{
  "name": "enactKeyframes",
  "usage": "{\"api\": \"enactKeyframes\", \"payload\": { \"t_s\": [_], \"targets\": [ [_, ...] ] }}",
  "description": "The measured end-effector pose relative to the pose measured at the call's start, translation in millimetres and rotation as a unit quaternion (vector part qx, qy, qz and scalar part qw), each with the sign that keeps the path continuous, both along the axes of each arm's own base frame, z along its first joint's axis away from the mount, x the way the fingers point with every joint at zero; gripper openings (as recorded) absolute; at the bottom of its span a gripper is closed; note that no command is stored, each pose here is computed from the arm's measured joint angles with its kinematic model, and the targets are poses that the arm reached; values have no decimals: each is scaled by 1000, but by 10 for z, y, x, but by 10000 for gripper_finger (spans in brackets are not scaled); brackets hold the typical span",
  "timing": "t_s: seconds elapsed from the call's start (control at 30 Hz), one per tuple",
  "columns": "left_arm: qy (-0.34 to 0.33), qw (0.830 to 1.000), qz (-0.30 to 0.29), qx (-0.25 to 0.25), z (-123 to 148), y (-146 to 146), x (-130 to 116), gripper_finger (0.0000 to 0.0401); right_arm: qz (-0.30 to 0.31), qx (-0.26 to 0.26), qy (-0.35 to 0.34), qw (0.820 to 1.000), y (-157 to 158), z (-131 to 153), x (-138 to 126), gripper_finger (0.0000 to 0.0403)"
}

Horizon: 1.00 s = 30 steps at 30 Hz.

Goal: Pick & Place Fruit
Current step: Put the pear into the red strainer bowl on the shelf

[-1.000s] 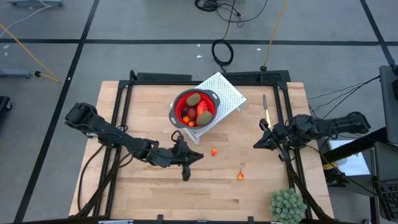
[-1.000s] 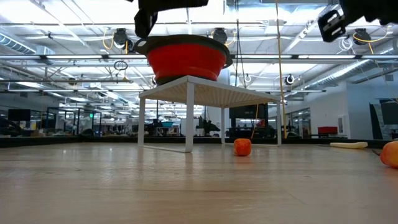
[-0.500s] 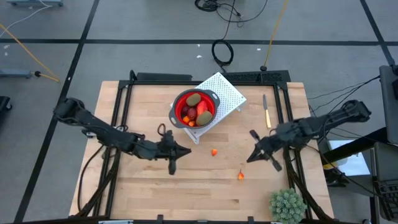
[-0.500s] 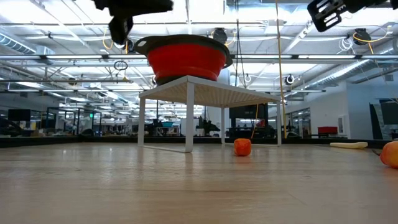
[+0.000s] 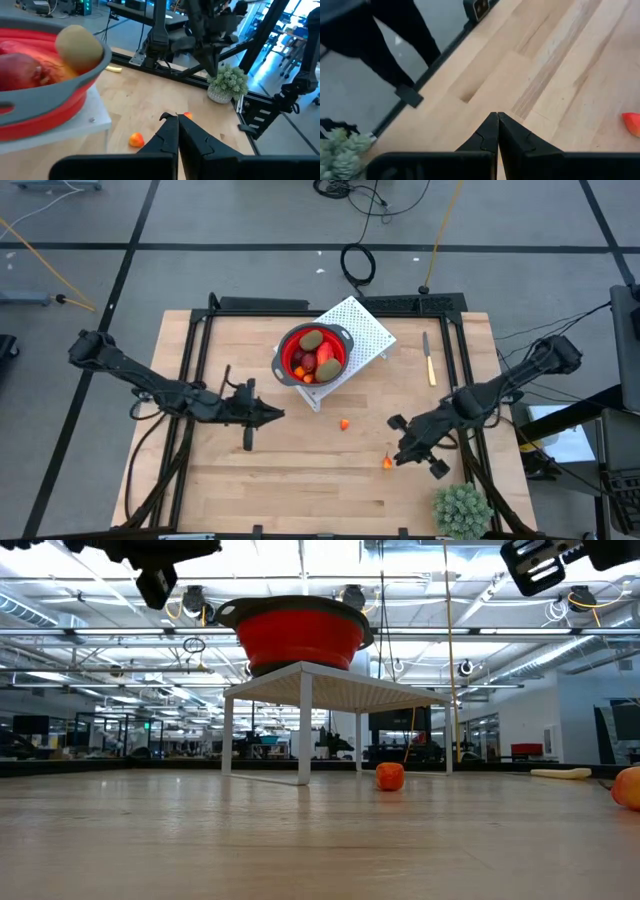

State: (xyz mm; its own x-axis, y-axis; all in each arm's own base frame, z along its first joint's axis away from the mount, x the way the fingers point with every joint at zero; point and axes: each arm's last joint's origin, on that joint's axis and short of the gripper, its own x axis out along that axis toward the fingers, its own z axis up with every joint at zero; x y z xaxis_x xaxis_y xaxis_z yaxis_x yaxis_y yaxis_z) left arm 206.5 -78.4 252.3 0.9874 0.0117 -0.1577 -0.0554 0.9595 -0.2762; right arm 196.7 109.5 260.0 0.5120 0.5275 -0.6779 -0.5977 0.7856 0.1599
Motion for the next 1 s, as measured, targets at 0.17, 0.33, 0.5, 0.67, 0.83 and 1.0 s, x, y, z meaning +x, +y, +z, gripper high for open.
{"api": "enactKeyframes", "payload": {
  "t_s": [0.17,0.33,0.5,0.67,0.83,1.0],
  "targets": [
    [-9,1000,-1,-1,-56,67,-152,16,21,-42,25,999,95,-58,143,0],
    [-17,1000,-4,-2,-101,116,-267,4,53,-86,28,994,150,-122,261,0],
    [-13,1000,-10,-1,-133,143,-334,12,80,-113,40,990,194,-257,344,11],
    [-2,1000,-21,1,-150,142,-349,20,109,-139,46,983,226,-391,406,46],
    [10,1000,-29,3,-174,139,-353,7,120,-176,48,976,237,-501,455,90],
    [11,1000,-29,2,-175,139,-353,6,126,-197,53,971,246,-581,486,133]
  ]
}}
